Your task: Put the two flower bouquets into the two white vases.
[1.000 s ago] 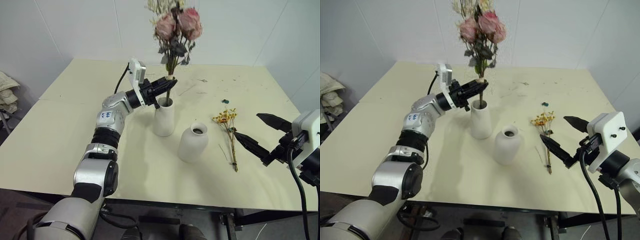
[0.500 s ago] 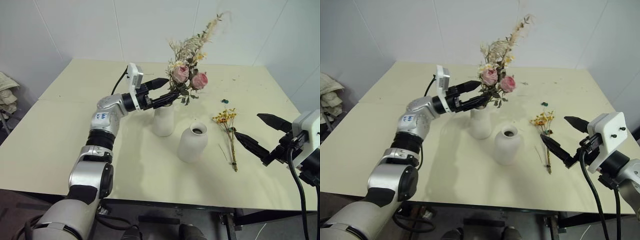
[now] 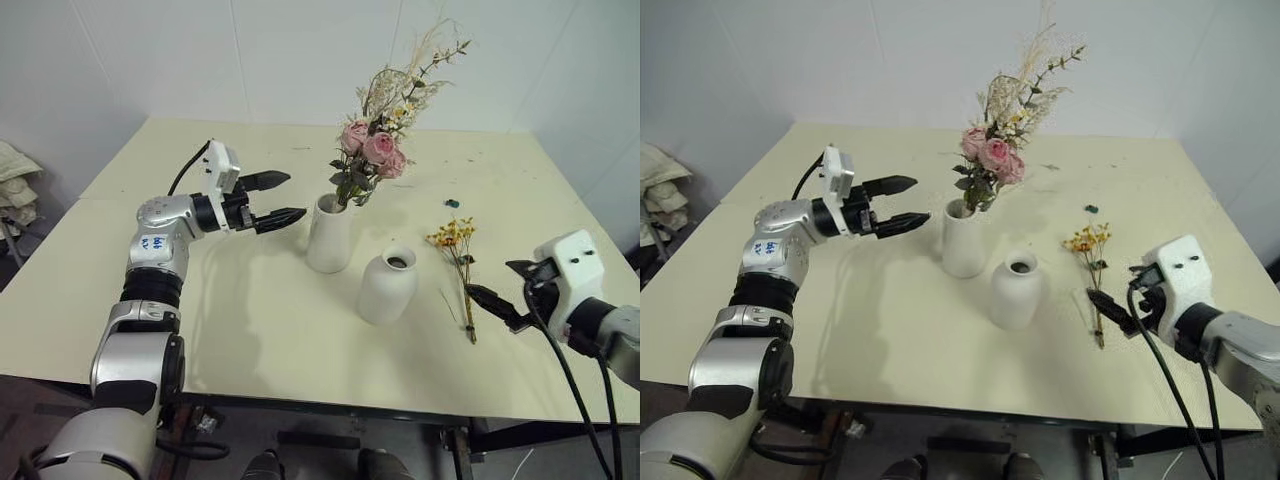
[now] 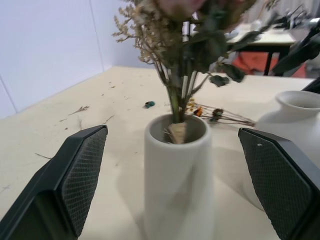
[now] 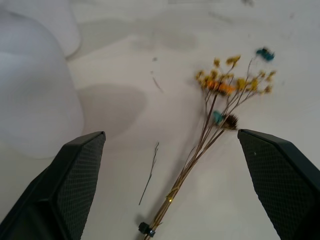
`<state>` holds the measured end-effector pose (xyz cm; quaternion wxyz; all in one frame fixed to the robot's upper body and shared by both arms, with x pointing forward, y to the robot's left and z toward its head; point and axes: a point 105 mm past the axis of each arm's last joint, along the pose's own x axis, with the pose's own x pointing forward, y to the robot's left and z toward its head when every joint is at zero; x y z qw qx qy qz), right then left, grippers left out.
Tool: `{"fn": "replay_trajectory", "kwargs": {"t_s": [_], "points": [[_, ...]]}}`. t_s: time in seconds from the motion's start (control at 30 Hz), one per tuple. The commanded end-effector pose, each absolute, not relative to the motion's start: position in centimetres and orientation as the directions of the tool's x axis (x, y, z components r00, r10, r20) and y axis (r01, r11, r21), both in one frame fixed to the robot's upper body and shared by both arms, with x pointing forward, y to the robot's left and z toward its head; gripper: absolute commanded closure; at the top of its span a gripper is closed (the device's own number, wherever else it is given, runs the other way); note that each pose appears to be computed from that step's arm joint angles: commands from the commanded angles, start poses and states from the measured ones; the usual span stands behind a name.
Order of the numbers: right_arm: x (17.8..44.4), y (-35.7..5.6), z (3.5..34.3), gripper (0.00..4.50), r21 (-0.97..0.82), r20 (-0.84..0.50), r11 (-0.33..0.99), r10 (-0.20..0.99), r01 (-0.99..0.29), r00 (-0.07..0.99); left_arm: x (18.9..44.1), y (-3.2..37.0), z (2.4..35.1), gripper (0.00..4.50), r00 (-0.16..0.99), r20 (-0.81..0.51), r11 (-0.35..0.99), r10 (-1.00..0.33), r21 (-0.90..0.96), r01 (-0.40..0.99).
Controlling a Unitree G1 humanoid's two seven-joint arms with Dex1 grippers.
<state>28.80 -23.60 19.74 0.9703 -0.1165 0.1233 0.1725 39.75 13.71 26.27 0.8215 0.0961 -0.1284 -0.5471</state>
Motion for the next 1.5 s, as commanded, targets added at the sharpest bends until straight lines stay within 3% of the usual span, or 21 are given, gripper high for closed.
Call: {"fn": "replay_trajectory", "kwargs": {"t_s": [0.03,0.13,0.33,0.53,0.8,0.9,1.3,1.5], "points": [[29.9,-25.1,18.1,0.0,-0.165,-0.397,0.945,0.2,-0.283,0.896,38.3,15.4,27.8,0.02,0.33,0.179,0.373,-0.927,0.342,0.862],[30.3,-24.5,16.6,0.0,-0.094,-0.514,0.948,0.214,-0.303,0.831,36.4,16.7,26.8,0.02,0.254,0.164,0.294,-0.953,0.309,0.904],[31.1,-23.9,15.8,0.0,-0.071,-0.583,0.949,0.212,-0.309,0.784,32.8,18.2,25.5,0.02,0.111,0.117,0.139,-0.987,0.276,0.951],[32.2,-23.9,15.3,0.0,-0.063,-0.615,0.956,0.19,-0.287,0.766,30.5,19.4,25.3,0.02,0.064,0.13,0.098,-0.989,0.266,0.959],[34.1,-24.7,14.7,0.0,-0.067,-0.644,0.971,0.134,-0.23,0.753,29.0,20.4,25.6,0.02,0.087,0.151,0.126,-0.985,0.277,0.952],[34.3,-24.7,14.3,0.56,-0.056,-0.651,0.974,0.132,-0.22,0.748,28.7,20.7,25.4,0.0,0.101,0.137,0.136,-0.985,0.271,0.953],[34.5,-24.2,14.2,4.46,-0.038,-0.624,0.977,0.141,-0.211,0.768,29.4,20.2,25.6,0.0,0.105,0.127,0.137,-0.986,0.275,0.952],[34.8,-25.1,16.4,4.46,-0.042,-0.486,0.992,0.085,-0.12,0.87,30.1,19.7,25.9,0.0,0.089,0.125,0.121,-0.988,0.277,0.953]]}}
